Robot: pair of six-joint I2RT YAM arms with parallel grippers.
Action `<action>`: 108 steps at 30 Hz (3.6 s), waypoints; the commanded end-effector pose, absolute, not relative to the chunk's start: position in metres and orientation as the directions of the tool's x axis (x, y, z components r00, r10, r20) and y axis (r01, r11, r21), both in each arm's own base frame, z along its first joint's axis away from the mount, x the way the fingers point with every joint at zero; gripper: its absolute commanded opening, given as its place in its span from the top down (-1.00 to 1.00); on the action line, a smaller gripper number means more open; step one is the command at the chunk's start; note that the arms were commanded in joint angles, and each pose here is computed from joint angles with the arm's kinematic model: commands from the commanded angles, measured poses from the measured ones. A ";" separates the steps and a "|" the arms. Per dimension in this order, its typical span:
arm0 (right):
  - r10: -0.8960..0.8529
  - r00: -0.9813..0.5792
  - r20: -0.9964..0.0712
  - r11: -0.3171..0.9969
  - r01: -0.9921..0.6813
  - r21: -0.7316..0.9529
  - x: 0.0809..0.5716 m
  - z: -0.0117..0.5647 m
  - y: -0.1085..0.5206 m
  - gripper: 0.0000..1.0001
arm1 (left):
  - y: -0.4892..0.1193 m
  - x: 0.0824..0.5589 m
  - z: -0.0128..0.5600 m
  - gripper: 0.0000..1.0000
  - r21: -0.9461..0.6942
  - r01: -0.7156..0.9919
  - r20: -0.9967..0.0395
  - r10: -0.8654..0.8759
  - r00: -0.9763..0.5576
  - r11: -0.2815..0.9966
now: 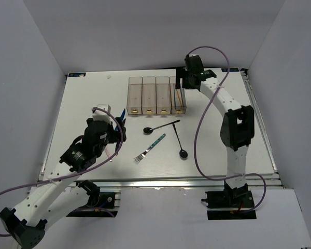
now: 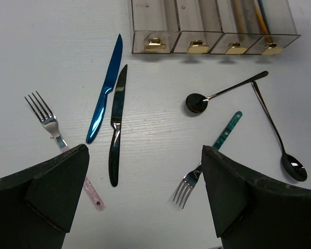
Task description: Sort the eating utensils into containers
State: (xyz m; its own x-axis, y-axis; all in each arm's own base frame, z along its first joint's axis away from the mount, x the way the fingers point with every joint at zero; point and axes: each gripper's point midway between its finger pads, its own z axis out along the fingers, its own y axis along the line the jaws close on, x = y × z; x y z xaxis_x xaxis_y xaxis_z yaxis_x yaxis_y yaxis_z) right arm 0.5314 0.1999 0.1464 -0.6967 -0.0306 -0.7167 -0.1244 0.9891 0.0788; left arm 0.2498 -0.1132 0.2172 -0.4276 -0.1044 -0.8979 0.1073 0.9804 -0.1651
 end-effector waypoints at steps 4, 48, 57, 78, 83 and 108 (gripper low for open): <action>-0.009 -0.595 -0.804 0.987 -0.133 0.087 0.440 0.235 0.205 -0.78 | -0.096 0.256 0.213 -0.96 -0.119 -0.015 -0.896 -0.114 -0.428 0.993; -0.154 -0.715 -0.682 0.924 -0.348 0.156 0.227 0.142 0.196 -0.75 | -0.106 0.291 0.065 -0.52 -0.036 -0.036 -0.452 -0.048 -0.891 0.999; -0.139 -0.683 -0.717 0.891 -0.402 0.210 0.219 0.155 0.202 -0.79 | -0.096 0.282 0.038 -0.42 0.039 -0.027 -0.366 -0.011 -0.931 0.999; -0.132 -0.655 -0.744 0.857 -0.453 0.246 0.208 0.182 0.204 -0.79 | -0.100 0.261 -0.001 0.17 0.024 0.013 -0.253 0.019 -0.967 1.000; -0.120 -0.643 -0.757 0.849 -0.462 0.257 0.207 0.192 0.205 -0.79 | -0.100 0.259 -0.005 0.29 0.023 0.014 -0.241 0.019 -0.970 1.000; -0.111 -0.596 -0.796 0.849 -0.473 0.236 0.206 0.212 0.196 -0.79 | -0.100 0.241 -0.022 0.16 0.088 0.001 -0.176 0.016 -0.984 0.996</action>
